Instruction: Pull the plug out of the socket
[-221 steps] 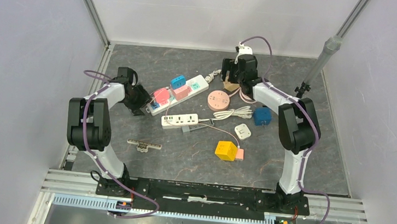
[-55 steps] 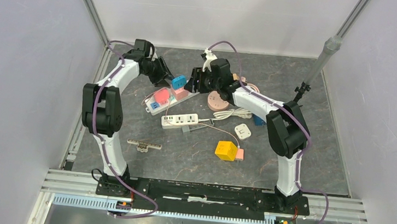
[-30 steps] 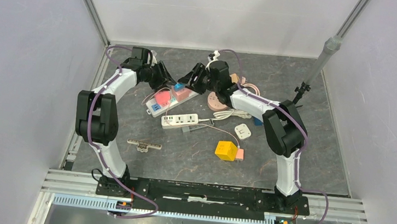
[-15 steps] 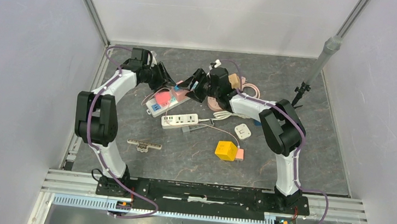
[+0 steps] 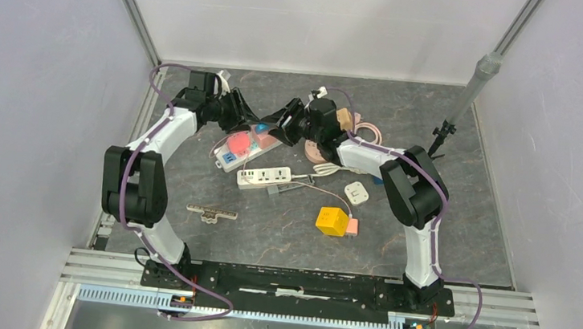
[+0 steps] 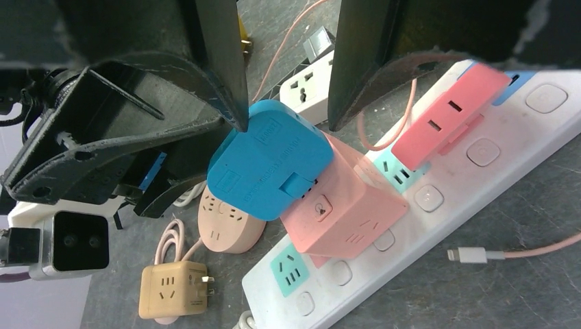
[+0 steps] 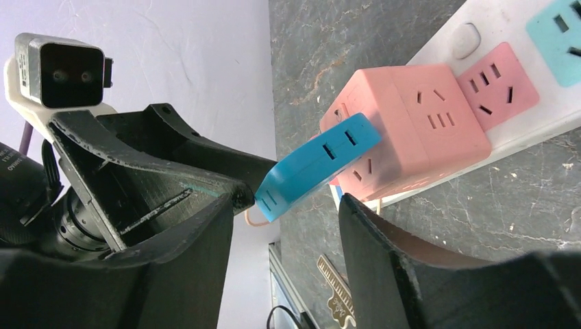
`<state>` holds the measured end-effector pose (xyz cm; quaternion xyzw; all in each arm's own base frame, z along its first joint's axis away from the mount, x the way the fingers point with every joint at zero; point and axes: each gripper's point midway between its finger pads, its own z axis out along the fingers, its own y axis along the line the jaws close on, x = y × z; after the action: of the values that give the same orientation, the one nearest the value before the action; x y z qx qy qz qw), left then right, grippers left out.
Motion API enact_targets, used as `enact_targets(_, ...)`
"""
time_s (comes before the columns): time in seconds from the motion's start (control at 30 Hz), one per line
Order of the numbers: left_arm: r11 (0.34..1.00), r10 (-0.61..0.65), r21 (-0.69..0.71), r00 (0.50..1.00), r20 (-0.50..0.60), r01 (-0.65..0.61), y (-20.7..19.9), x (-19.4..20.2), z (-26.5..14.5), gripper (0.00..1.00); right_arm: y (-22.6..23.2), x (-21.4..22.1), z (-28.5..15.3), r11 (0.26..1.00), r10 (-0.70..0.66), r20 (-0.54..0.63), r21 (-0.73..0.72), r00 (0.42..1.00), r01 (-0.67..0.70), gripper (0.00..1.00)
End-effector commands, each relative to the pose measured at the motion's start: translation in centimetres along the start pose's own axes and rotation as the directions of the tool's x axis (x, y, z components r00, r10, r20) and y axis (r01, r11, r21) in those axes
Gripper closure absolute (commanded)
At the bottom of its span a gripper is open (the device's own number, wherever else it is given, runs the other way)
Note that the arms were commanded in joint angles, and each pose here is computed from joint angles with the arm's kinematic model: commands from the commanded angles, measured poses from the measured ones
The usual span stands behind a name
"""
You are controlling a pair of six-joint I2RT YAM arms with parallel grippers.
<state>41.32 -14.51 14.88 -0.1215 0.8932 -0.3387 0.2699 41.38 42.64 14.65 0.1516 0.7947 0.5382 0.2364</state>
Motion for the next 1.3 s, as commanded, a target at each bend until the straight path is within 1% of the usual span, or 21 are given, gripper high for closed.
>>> enact_targets(0.0,0.997,0.065,0.050,0.998,0.012,-0.065,-1.2,0.0,-0.6,0.48,-0.3,0.1,0.5,0.999,0.038,0.010,0.002,0.999,-0.038,0.40)
enact_targets(0.1,0.996,0.065,0.055,0.998,0.008,-0.066,-1.2,0.1,-0.6,0.51,-1.1,0.4,0.3,0.998,0.051,0.006,0.028,0.999,-0.051,0.42)
enact_targets(0.3,0.995,0.056,0.078,0.998,-0.012,-0.055,-1.4,0.6,-0.4,0.61,-2.3,0.5,0.0,0.996,0.063,0.011,0.067,0.998,-0.064,0.35)
enact_targets(0.47,0.995,0.047,0.093,0.998,-0.032,-0.044,-1.4,1.3,-0.3,0.67,-2.6,0.3,0.1,0.995,0.074,0.026,0.065,0.997,-0.075,0.33)
enact_targets(0.63,0.995,0.026,0.097,0.998,-0.061,-0.020,-1.0,2.4,-0.3,0.68,-1.5,-0.6,0.0,0.996,0.092,0.049,-0.006,0.995,-0.092,0.32)
enact_targets(0.73,0.995,0.012,0.105,0.997,-0.072,-0.005,-0.9,2.9,-0.3,0.69,-1.4,-0.8,0.1,0.996,0.091,0.054,-0.005,0.994,-0.091,0.32)
enact_targets(0.9,0.994,0.008,0.112,0.997,-0.071,0.000,-1.0,3.0,-0.3,0.69,-2.2,-0.5,0.8,0.994,0.100,0.032,0.032,0.994,-0.101,0.50)
enact_targets(1.0,0.994,0.008,0.106,0.999,-0.045,-0.003,-1.5,1.8,-0.5,0.68,-2.6,-0.1,0.8,0.993,0.107,0.018,0.041,0.994,-0.107,0.57)
enact_targets(1.07,0.996,0.004,0.094,1.000,-0.019,-0.002,-1.8,0.7,-0.6,0.66,-2.5,0.0,0.7,0.993,0.115,0.015,0.033,0.993,-0.116,0.70)
enact_targets(1.1,0.997,-0.003,0.080,1.000,-0.004,0.003,-1.8,0.2,-0.6,0.65,-2.4,0.0,0.6,0.992,0.120,0.018,0.024,0.993,-0.120,0.78)
enact_targets(1.17,0.998,-0.016,0.055,1.000,0.026,0.015,-1.9,-1.0,-0.5,0.64,-2.0,-0.1,0.5,0.993,0.119,0.019,0.015,0.993,-0.120,0.89)
enact_targets(1.27,1.000,-0.025,0.009,0.998,0.065,0.025,-1.6,-2.6,-0.3,0.64,-1.4,-0.2,0.5,0.992,0.126,0.014,-0.006,0.992,-0.126,1.00)
